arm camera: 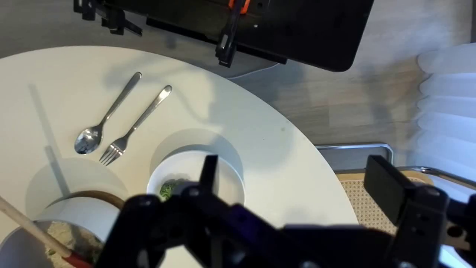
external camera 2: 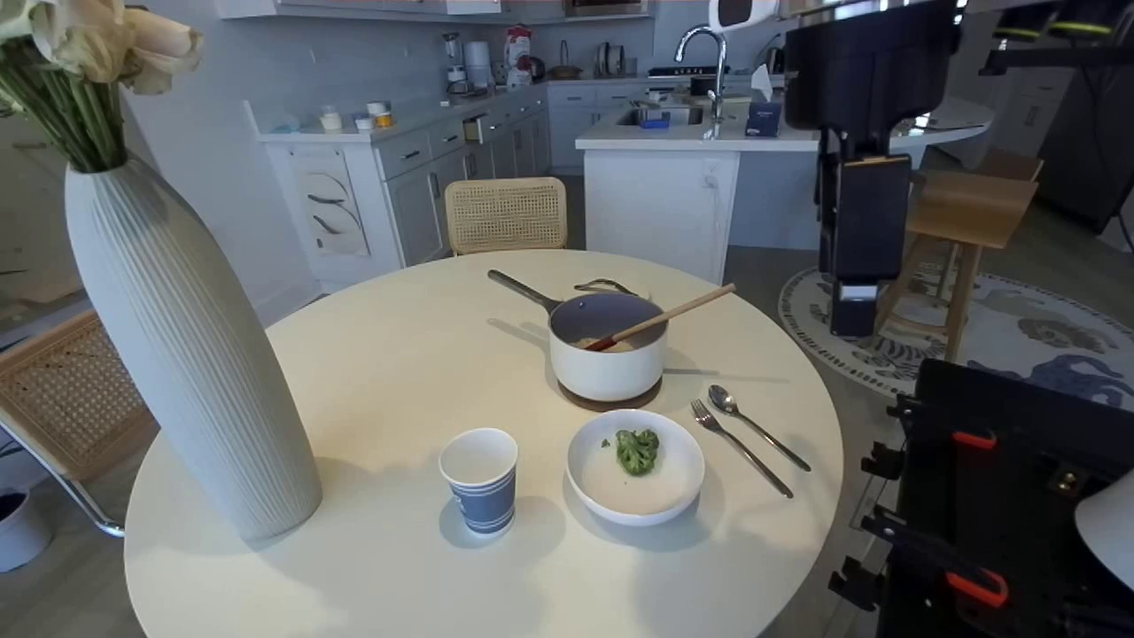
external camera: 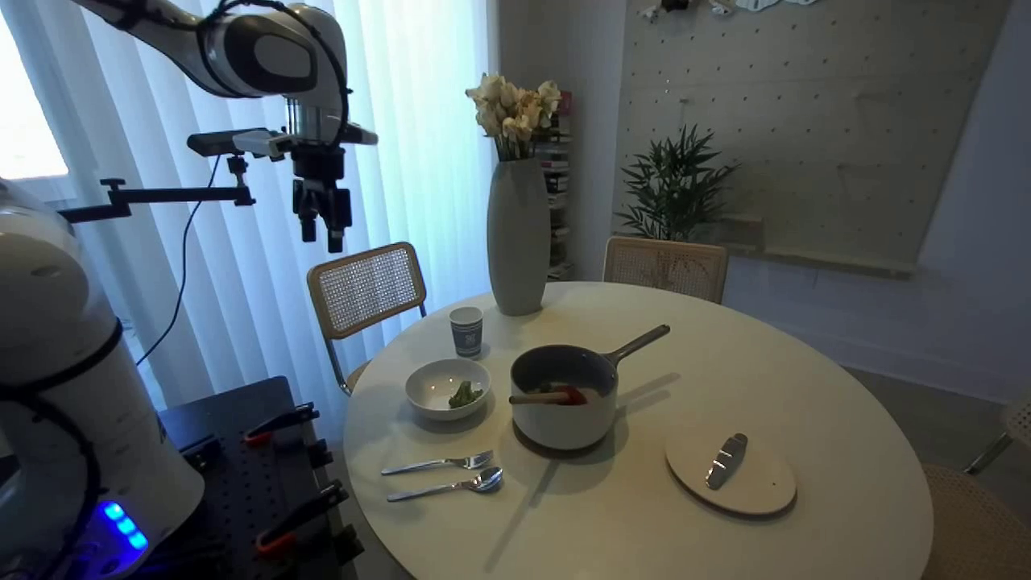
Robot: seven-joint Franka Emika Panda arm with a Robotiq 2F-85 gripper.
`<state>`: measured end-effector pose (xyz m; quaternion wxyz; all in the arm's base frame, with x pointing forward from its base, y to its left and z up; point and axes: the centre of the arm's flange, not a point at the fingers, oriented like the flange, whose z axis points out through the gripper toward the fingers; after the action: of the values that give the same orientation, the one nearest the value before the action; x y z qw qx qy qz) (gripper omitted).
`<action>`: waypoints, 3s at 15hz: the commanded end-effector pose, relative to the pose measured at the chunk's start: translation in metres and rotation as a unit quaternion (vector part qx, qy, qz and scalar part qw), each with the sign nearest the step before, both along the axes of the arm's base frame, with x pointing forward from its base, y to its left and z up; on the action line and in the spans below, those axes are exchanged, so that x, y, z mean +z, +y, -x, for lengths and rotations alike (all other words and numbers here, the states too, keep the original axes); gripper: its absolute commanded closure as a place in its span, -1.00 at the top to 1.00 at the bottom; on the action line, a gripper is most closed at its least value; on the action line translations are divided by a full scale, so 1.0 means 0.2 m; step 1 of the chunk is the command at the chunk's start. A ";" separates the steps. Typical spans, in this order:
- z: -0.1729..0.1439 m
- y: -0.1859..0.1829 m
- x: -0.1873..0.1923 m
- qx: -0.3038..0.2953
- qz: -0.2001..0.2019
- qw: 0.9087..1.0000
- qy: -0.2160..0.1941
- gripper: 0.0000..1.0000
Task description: Take the spatula from the white pot and put it on the table the get the lid and put on the white pot
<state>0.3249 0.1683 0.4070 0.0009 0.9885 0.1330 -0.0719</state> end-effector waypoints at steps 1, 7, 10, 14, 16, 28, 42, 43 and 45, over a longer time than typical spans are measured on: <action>0.00 0.00 0.00 0.000 0.000 1.000 0.000 1.00; -0.05 0.15 -0.06 -0.034 0.034 0.999 0.021 1.00; -0.03 0.18 -0.08 -0.068 0.067 0.995 0.018 1.00; 0.01 0.09 -0.07 -0.126 0.116 0.985 -0.007 1.00; 0.01 -0.01 -0.07 -0.149 0.132 0.980 -0.014 1.00; -0.09 -0.78 -0.10 -0.149 0.139 0.979 -0.012 1.00; -0.31 -1.39 -0.29 -0.032 0.103 0.993 -0.042 1.00; -0.33 -1.40 -0.32 -0.032 0.104 0.993 -0.045 1.00; -0.37 -1.42 -0.37 -0.033 0.108 0.992 -0.049 1.00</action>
<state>0.3787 -0.1036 0.3479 0.1001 0.9908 0.0813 -0.0402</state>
